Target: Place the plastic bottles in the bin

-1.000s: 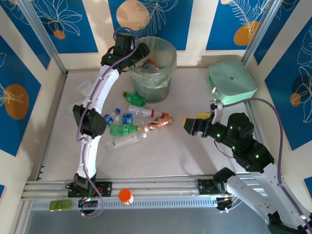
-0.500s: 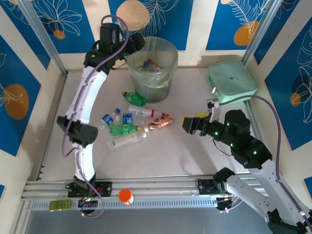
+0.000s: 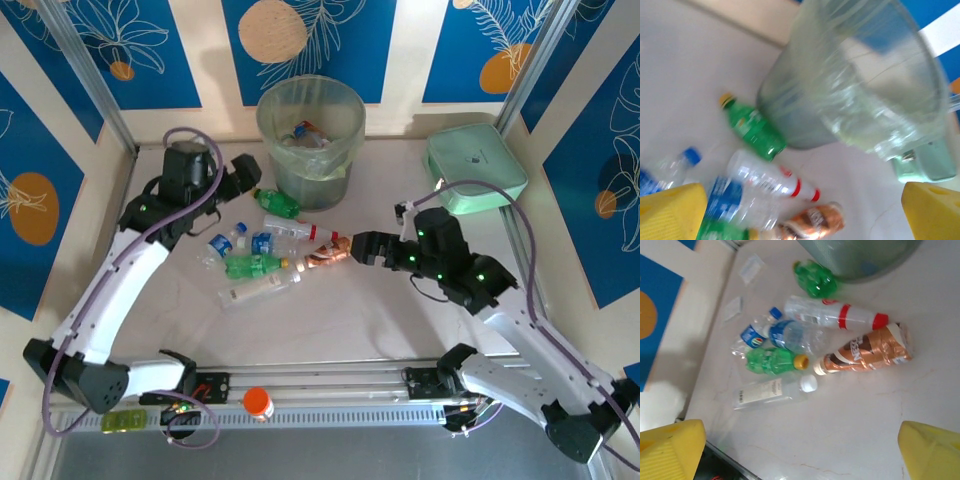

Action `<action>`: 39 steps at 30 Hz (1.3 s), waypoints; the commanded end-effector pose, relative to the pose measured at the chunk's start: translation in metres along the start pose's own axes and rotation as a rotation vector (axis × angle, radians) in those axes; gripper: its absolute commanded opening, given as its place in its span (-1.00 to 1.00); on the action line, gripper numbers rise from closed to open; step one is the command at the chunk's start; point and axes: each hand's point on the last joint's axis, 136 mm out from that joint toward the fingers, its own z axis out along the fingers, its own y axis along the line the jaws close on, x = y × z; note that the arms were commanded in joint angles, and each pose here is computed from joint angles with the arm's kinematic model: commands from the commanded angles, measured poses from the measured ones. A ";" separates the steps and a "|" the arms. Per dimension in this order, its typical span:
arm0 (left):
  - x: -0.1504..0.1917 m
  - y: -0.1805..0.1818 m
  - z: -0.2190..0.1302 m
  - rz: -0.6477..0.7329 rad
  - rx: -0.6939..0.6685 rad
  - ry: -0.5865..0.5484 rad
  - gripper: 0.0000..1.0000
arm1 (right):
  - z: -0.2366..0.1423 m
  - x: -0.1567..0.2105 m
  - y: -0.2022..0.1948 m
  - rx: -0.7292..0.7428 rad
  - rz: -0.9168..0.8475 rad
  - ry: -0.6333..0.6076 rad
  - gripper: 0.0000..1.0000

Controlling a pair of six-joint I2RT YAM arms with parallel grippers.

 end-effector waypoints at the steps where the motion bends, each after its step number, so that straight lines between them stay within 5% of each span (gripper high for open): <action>1: 0.034 0.032 -0.012 -0.102 -0.073 0.070 0.99 | 0.016 0.002 -0.019 0.156 0.138 0.008 0.98; 5: 0.071 0.064 -0.019 -0.115 -0.130 0.144 0.99 | 0.038 0.012 -0.039 0.278 0.383 0.032 0.91; 14: 0.100 0.095 -0.040 -0.019 -0.100 0.125 0.99 | 0.085 0.035 -0.068 0.506 0.842 0.107 0.70; 27: 0.118 0.098 -0.051 0.013 -0.051 0.168 0.99 | 0.168 0.048 -0.095 0.644 1.086 0.201 0.92; 39: 0.120 0.103 -0.053 0.029 -0.064 0.170 0.99 | 0.181 0.062 -0.131 0.741 1.123 0.175 0.59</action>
